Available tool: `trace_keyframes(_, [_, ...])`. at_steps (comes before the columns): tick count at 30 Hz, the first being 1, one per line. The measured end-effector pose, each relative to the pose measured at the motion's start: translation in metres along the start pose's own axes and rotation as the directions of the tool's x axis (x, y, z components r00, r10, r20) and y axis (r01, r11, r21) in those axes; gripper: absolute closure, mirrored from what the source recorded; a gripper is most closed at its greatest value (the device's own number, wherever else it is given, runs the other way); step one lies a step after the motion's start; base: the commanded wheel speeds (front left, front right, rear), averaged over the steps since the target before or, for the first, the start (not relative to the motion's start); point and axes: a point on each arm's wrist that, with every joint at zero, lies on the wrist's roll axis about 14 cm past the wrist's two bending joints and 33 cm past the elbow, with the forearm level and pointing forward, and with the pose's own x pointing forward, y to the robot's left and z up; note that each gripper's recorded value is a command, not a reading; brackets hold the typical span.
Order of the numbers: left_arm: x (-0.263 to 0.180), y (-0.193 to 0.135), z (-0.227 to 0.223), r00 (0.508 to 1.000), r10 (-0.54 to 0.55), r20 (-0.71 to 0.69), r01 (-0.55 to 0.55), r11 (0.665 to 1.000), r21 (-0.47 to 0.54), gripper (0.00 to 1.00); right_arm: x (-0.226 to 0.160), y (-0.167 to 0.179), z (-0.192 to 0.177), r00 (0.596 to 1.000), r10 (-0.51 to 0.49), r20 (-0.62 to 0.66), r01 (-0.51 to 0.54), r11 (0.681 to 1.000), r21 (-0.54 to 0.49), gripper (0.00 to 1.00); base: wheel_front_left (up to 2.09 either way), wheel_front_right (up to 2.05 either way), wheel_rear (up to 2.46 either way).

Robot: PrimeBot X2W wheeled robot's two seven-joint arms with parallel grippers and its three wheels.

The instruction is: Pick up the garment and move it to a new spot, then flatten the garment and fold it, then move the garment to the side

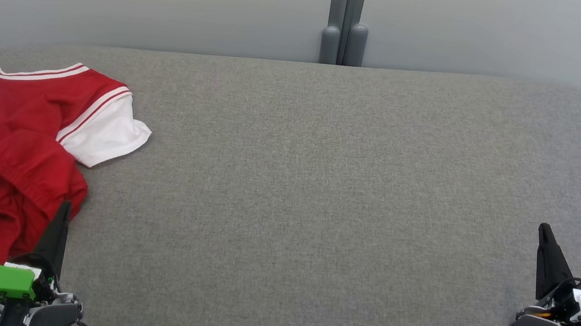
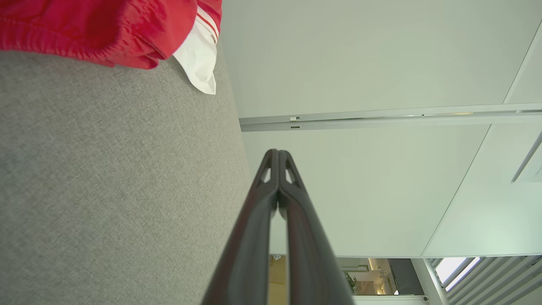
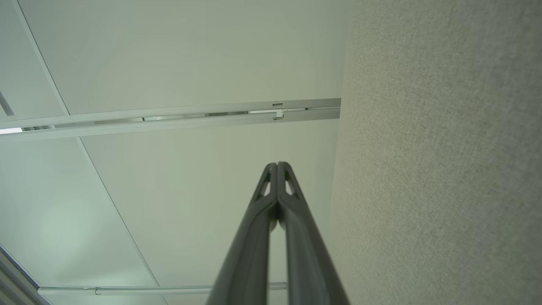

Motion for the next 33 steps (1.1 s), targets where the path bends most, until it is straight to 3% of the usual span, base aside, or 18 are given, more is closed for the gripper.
trace_keyframes(21, [0.000,0.000,0.000,1.000,0.000,0.000,0.000,1.000,0.000,1.00,0.000,0.000,0.000,1.000,0.000,0.000,0.000,1.000,0.000,1.00,0.00,0.00,0.00])
trace_keyframes(22, [0.000,0.000,0.000,1.000,0.000,0.000,0.000,1.000,0.000,0.00,0.000,0.000,0.000,1.000,0.000,0.000,0.000,1.000,0.000,0.00,0.00,0.00,0.00])
trace_keyframes(28, [-0.013,0.031,-0.005,0.996,0.090,0.001,-0.090,0.996,-0.028,0.00,-0.015,-0.033,-0.006,0.995,-0.097,0.001,0.097,0.995,0.028,0.00,0.00,0.00,0.00])
trace_keyframes(33, [-0.014,0.031,-0.008,0.996,0.089,0.002,-0.089,0.996,-0.029,0.00,-0.015,-0.034,-0.006,0.995,-0.098,0.009,0.098,0.995,0.024,0.00,0.00,0.00,0.00])
